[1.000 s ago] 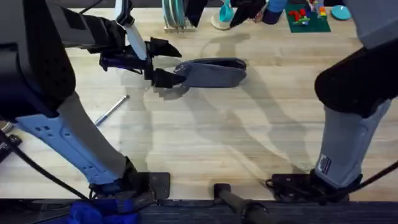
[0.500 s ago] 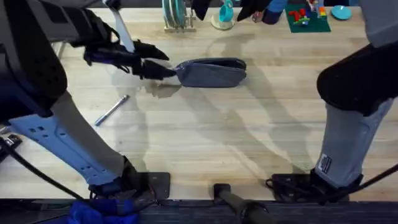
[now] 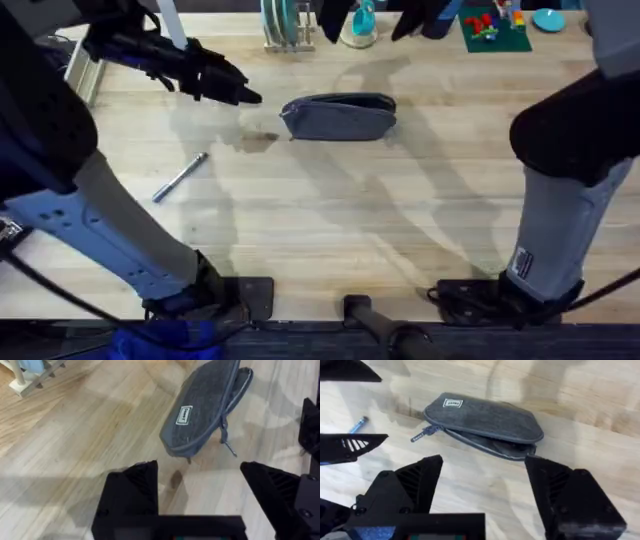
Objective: Unzip the bag, pick up the pens from the table one at a time and place them inside, then zip the bag closed.
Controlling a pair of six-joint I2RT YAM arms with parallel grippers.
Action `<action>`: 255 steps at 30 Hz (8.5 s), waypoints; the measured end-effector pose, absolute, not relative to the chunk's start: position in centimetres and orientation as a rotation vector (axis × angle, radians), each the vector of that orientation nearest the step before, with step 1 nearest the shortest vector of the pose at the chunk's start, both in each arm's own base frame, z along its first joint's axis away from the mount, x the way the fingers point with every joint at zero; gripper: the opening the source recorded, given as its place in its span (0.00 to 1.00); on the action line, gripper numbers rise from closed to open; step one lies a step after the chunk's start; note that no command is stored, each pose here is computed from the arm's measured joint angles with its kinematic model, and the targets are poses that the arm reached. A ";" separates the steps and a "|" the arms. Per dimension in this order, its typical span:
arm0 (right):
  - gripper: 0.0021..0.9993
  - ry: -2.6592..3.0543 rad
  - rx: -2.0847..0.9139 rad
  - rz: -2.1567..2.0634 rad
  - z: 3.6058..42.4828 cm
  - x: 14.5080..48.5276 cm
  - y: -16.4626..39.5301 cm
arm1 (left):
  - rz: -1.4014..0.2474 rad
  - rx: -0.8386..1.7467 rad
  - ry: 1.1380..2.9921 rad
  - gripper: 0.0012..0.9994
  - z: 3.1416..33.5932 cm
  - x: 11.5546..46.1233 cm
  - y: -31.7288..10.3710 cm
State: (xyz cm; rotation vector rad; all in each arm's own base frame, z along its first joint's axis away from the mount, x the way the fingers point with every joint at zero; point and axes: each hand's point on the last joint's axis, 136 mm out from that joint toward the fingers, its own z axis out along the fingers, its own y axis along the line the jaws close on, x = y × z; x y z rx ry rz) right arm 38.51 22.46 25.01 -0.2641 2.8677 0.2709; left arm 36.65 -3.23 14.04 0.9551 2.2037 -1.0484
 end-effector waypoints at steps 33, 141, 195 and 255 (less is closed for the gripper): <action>1.00 2.782 -0.363 0.215 31.2 30.1 16.9 | -0.476 0.917 2.282 1.00 28.5 27.0 -3.0; 0.03 2.242 -1.903 0.283 14.4 35.7 19.1 | -0.515 0.865 2.397 1.00 28.0 25.3 -4.8; 1.00 2.309 -1.942 0.395 9.5 36.1 19.9 | -0.521 0.864 2.404 1.00 28.0 25.2 -4.8; 1.00 2.206 -1.431 0.260 29.1 29.7 17.1 | -0.524 0.864 2.405 1.00 28.0 25.1 -4.8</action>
